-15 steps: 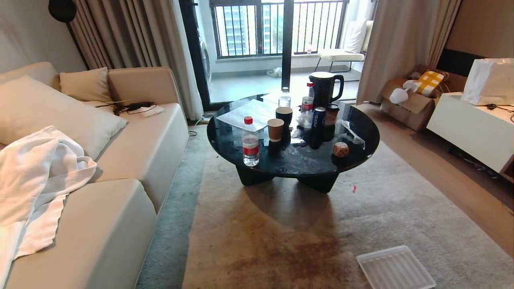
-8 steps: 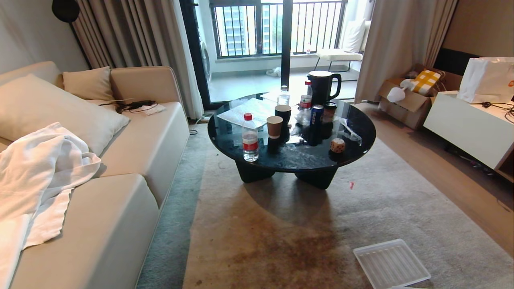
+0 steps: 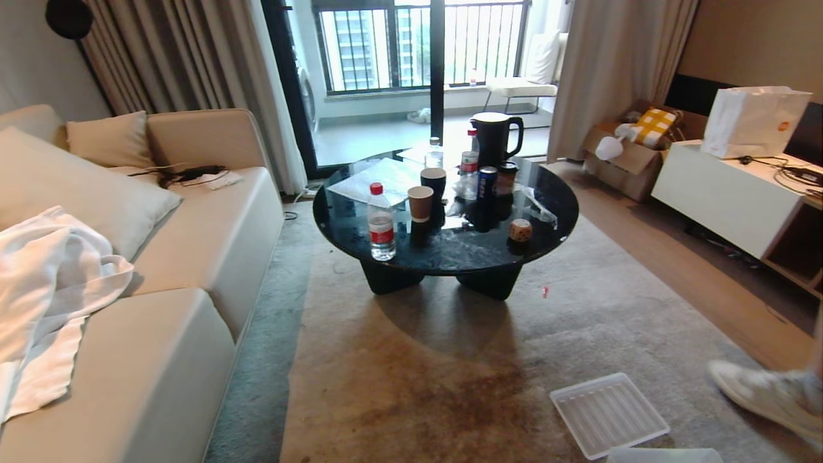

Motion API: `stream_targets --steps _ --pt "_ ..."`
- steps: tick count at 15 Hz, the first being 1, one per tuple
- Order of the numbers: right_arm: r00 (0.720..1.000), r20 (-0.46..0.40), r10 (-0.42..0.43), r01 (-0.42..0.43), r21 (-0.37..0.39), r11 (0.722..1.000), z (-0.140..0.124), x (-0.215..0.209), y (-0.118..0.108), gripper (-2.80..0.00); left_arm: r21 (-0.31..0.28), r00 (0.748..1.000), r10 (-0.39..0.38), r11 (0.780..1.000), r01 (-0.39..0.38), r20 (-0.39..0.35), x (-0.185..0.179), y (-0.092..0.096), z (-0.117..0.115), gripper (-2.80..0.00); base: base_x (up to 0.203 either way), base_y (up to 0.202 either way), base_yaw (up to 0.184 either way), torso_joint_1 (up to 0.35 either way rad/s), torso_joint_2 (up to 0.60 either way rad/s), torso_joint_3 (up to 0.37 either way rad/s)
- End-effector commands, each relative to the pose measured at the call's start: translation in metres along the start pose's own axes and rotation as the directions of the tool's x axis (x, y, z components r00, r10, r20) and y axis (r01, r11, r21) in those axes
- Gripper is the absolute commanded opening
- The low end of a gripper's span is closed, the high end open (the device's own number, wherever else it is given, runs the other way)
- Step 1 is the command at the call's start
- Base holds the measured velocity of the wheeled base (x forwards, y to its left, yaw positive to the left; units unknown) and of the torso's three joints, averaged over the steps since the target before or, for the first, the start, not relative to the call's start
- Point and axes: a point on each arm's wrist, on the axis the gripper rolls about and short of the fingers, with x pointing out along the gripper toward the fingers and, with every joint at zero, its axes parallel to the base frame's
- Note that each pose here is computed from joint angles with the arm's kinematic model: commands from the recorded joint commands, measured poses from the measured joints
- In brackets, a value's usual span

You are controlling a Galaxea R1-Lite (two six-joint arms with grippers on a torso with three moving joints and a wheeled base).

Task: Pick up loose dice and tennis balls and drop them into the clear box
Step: Put the toys in the box

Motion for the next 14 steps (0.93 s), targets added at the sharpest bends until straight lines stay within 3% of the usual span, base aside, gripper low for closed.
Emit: stream_targets --steps 1,14 --pt "1.000 -0.001 0.000 0.000 -0.001 1.000 -0.0002 0.0000 0.0000 -2.80 -0.001 1.000 0.000 1.000 0.000 0.000 0.0000 0.0000 0.0000 -2.80 0.000 0.006 -0.167 0.003 0.00 -0.002" --pt "1.000 -0.001 -0.002 0.002 -0.001 1.000 -0.0002 0.0000 0.0001 -2.80 -0.001 1.000 0.000 1.000 0.000 -0.001 0.0001 0.0000 0.0001 -2.80 0.001 0.011 -0.164 0.003 0.00 0.004"
